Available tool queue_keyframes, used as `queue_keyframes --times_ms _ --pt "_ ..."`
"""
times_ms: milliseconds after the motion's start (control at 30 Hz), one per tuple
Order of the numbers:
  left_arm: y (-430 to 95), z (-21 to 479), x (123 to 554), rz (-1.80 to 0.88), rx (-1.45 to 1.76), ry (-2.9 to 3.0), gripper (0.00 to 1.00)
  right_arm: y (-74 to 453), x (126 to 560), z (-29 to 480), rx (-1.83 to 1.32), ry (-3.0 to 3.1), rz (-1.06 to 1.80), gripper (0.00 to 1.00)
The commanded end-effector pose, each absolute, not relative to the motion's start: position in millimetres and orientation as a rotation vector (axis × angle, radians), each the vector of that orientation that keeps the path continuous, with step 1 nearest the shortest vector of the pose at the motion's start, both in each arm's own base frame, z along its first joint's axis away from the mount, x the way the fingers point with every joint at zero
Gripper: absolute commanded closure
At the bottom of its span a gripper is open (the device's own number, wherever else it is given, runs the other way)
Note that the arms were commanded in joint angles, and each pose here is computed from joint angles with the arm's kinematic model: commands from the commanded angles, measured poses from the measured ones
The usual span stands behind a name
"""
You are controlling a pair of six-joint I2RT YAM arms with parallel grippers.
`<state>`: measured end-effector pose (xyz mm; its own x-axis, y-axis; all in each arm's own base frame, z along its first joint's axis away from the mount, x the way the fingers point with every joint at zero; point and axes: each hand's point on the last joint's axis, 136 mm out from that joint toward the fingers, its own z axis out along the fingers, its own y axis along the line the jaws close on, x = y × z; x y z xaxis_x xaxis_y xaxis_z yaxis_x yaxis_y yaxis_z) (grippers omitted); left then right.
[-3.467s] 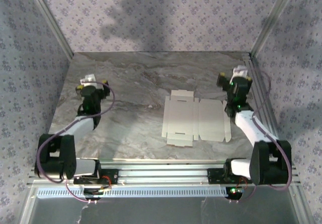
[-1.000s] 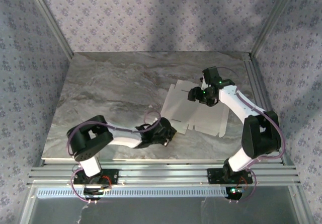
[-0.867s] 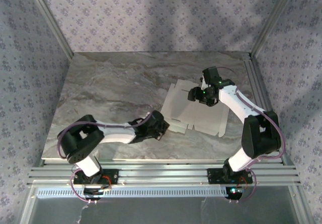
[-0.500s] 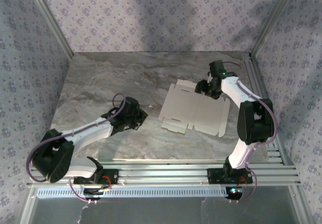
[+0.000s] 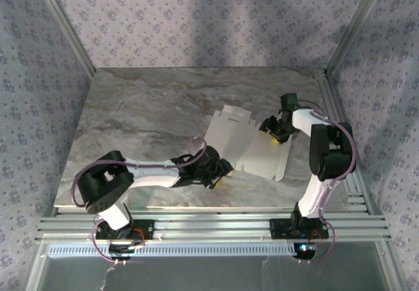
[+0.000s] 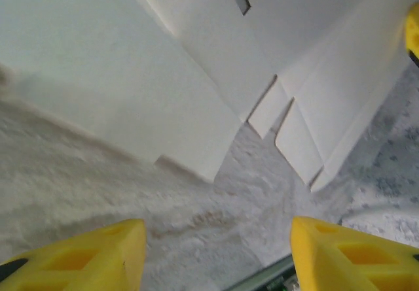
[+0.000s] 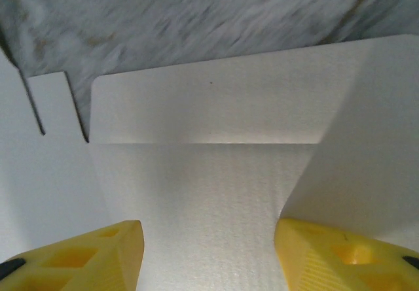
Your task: Fold the paper box
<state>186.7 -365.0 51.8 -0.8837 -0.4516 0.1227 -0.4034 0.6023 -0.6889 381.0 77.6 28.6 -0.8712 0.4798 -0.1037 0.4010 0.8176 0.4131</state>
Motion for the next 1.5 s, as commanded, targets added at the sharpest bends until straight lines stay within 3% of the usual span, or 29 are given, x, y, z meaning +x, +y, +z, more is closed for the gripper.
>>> queue_keyframes --times_ms 0,167,333,433,533,667,767,900,1267,1467 --pt "-341 71 214 -1.162 -0.842 2.642 0.39 123 342 9 0.882 2.853 0.786 0.41" --pt "-231 105 236 -0.818 -0.832 2.550 0.30 170 323 8 1.173 2.729 0.905 0.42" --pt "-161 121 256 -0.846 -0.865 2.528 0.31 234 301 15 1.351 2.588 0.957 0.40" --pt "-139 119 251 -0.808 -0.907 2.562 0.31 272 311 26 1.263 2.605 1.082 0.40" --pt "-146 99 230 -0.869 -0.973 2.605 0.32 272 333 50 1.054 2.670 1.021 0.41" --pt "-170 90 212 -0.942 -0.965 2.576 0.35 265 359 87 0.534 2.747 0.799 0.47" --pt "-173 75 215 -0.842 -0.962 2.616 0.36 275 352 83 0.316 2.838 0.779 0.48" --pt "-178 43 235 -0.831 -1.024 2.658 0.39 271 334 63 0.265 2.890 0.743 0.49" --pt "-182 27 331 -0.671 -0.894 2.736 0.41 253 266 -2 0.322 3.062 0.661 0.49" --pt "-209 32 381 -0.676 -0.735 2.762 0.42 283 246 10 0.286 3.029 0.749 0.49"
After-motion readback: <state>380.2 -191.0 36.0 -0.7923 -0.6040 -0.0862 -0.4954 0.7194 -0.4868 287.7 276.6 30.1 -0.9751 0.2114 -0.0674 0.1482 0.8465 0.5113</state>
